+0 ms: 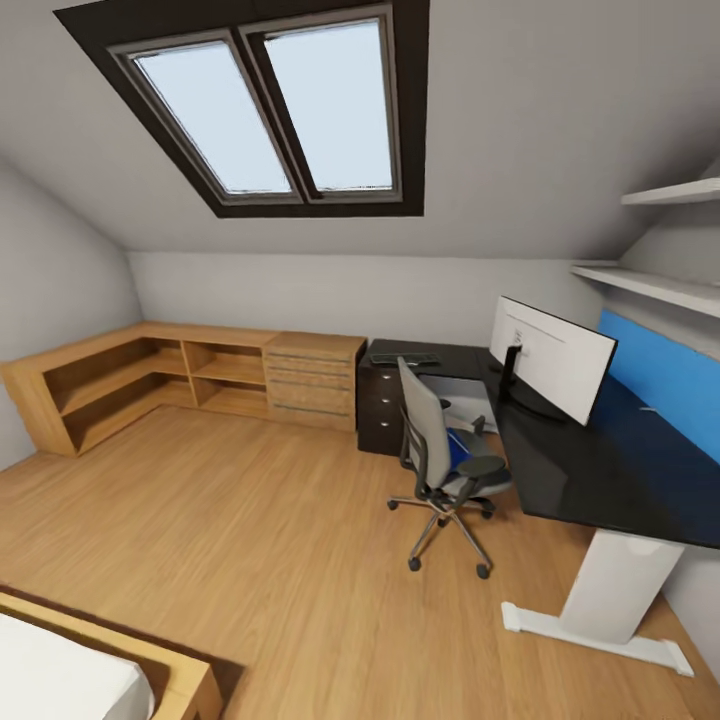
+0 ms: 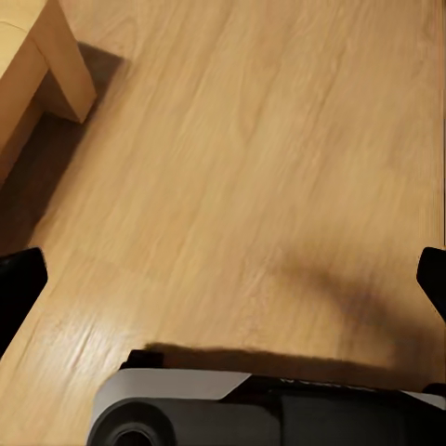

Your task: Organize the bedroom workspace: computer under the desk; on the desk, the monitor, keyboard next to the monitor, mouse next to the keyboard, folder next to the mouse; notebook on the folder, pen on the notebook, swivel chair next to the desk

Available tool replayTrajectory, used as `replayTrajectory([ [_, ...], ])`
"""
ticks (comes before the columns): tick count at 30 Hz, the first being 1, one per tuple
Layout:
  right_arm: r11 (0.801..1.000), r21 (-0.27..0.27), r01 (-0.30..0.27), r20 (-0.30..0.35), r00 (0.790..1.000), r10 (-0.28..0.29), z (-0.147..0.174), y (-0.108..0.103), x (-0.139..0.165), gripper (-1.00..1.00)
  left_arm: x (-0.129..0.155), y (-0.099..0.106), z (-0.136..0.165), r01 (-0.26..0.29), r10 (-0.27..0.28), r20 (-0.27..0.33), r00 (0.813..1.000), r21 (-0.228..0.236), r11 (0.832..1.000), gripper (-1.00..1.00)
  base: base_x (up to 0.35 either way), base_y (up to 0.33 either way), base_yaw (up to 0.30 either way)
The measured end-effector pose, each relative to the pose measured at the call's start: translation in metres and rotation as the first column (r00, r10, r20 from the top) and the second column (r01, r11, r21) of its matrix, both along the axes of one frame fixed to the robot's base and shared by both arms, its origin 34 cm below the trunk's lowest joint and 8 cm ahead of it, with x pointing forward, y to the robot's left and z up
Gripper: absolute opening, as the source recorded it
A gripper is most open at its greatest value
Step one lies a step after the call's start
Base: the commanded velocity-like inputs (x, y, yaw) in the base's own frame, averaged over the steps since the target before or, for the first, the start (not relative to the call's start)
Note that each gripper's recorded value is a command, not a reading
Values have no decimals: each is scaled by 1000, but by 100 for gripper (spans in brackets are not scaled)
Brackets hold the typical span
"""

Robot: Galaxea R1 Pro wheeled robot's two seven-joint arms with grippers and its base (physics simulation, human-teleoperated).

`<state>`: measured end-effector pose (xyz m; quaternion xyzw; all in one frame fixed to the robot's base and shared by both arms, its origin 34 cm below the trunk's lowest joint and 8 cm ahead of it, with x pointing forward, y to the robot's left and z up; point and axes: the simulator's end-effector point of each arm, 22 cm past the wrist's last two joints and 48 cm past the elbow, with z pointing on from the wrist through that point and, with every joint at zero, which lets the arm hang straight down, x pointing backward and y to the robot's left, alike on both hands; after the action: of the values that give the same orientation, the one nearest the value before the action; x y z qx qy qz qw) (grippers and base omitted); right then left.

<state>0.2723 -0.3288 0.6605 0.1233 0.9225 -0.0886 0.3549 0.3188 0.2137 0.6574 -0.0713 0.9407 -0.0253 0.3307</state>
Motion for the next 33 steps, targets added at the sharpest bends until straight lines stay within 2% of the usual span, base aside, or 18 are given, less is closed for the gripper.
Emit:
replayTrajectory([
  [9, 1000, -1, 0, -11, 1000, 0, -2, -1, -3, 100, -4, 0, -2, 1, -1, -12, 1000, 0, 1000, 100, 140, -1, -177],
  [26, 1000, -1, 0, -37, 999, 0, -5, -1, -12, 100, -12, 0, -7, 1, -1, -37, 999, 0, 1000, 100, 28, 0, -118],
  [33, 1000, -1, 0, -44, 999, 0, -6, -1, -15, 100, -15, 0, -8, 1, -1, -43, 999, 1, 1000, 100, 232, 0, -36],
])
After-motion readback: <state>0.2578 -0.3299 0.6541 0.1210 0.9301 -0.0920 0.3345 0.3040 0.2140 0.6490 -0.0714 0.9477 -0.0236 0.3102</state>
